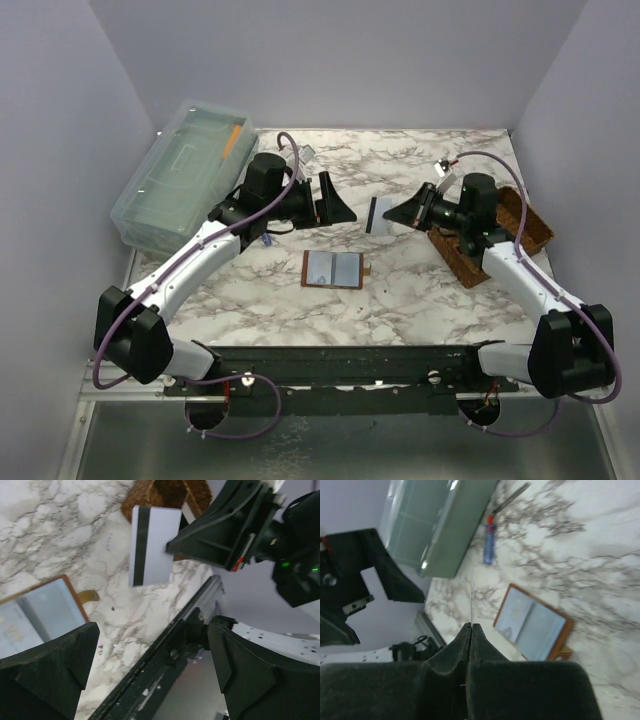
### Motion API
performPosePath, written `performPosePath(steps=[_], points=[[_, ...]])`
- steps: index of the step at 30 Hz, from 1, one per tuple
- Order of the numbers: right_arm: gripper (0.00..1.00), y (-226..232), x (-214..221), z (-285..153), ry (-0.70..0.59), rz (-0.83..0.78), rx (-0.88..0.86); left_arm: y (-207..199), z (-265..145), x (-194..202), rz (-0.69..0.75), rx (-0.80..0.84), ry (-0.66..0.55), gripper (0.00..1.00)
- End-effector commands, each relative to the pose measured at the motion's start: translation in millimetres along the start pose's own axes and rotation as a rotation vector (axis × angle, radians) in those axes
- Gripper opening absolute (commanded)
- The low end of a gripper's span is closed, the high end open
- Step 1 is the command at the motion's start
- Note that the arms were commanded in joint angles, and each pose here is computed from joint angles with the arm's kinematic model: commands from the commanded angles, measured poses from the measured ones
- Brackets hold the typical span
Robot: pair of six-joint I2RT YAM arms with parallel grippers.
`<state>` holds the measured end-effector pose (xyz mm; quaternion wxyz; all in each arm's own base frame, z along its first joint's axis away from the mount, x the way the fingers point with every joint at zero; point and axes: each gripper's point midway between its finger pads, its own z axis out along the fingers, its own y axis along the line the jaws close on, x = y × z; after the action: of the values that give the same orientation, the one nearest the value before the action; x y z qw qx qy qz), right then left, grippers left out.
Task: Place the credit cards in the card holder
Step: Pick up the credit card from the storage box.
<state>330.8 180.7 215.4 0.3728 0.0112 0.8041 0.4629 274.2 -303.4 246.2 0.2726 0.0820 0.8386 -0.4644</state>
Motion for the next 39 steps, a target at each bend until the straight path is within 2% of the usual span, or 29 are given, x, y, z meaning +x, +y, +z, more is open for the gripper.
performPosePath(steps=[1, 4, 8, 13, 20, 33, 39], points=[[0.00, 74.1, -6.9, -11.0, -0.047, -0.038, -0.328, -40.9, -11.7, -14.0, -0.122, 0.217, 0.016, 0.99], [0.00, 90.0, 1.2, -19.0, -0.019, -0.038, -0.420, -46.9, -13.5, -18.1, -0.166, 0.312, 0.016, 0.99], [0.00, 98.0, 6.2, -26.8, -0.023, -0.031, -0.455, -54.0, -13.2, -21.6, -0.173, 0.398, 0.005, 0.95], [0.00, 110.4, 10.8, -34.5, -0.026, -0.049, -0.505, -63.0, -15.2, -23.1, -0.142, 0.453, 0.010, 0.80], [0.00, 110.8, 17.4, -35.4, -0.031, -0.031, -0.543, -66.1, -10.4, -18.6, -0.143, 0.469, 0.026, 0.53], [0.00, 109.6, 22.3, -32.2, -0.048, 0.001, -0.556, -66.7, 2.7, -11.7, -0.149, 0.463, 0.046, 0.34], [0.00, 104.8, 25.9, -26.1, -0.069, 0.031, -0.539, -65.8, 3.4, -11.1, -0.142, 0.460, 0.041, 0.15]])
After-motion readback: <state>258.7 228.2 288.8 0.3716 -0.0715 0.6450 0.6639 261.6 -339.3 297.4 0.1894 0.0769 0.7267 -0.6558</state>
